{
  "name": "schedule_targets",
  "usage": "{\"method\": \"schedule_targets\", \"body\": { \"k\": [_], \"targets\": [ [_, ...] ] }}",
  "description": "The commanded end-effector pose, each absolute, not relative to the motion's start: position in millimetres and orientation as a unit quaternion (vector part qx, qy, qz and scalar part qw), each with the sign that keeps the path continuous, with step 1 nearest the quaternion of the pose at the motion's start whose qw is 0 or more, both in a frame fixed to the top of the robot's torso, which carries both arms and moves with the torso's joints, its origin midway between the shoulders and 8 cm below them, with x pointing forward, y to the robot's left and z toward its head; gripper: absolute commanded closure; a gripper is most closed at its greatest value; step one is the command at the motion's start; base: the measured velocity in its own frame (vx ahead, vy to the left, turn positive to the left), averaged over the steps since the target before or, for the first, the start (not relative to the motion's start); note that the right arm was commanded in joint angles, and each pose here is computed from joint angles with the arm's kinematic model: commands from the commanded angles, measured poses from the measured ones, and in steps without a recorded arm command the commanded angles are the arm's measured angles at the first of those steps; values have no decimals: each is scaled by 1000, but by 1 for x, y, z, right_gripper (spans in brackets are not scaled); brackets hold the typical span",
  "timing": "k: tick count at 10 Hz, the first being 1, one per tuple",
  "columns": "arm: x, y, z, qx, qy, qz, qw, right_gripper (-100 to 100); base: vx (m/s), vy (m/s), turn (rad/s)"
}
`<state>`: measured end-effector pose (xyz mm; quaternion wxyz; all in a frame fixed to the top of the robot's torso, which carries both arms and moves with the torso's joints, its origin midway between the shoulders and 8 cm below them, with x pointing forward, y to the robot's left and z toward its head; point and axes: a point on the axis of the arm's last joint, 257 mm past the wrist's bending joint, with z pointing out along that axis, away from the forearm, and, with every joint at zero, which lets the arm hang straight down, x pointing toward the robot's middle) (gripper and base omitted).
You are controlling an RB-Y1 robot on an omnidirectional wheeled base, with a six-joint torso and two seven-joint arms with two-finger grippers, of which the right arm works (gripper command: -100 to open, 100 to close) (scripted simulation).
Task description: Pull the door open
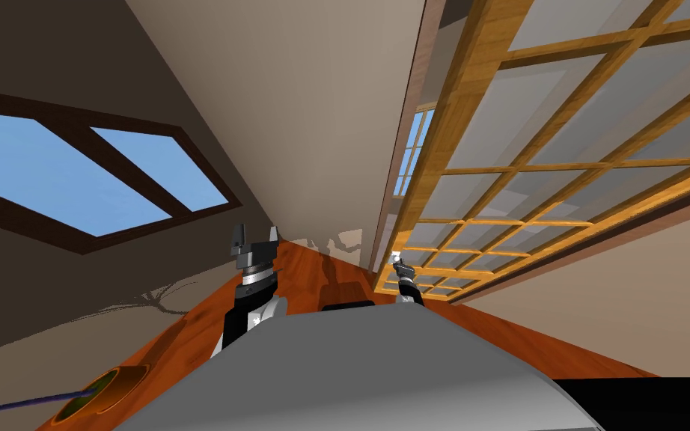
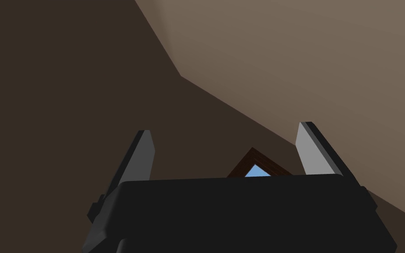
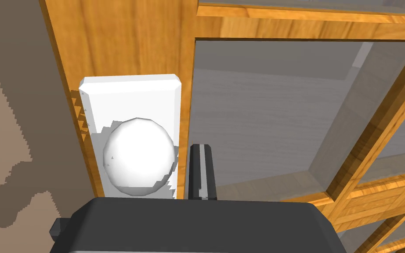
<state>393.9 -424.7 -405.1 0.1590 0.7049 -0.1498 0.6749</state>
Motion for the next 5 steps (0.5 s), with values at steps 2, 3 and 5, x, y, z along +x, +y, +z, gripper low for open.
{"method": "schedule_targets", "body": {
  "k": [2,3,5],
  "targets": [
    [394,-424,-405,705,-149,675,158,100,-6,11,-4],
    [394,-424,-405,705,-149,675,158,100,0,0,0],
    [395,-413,-404,704,-139,681,147,-100,-61,-10,52]
  ]
}}
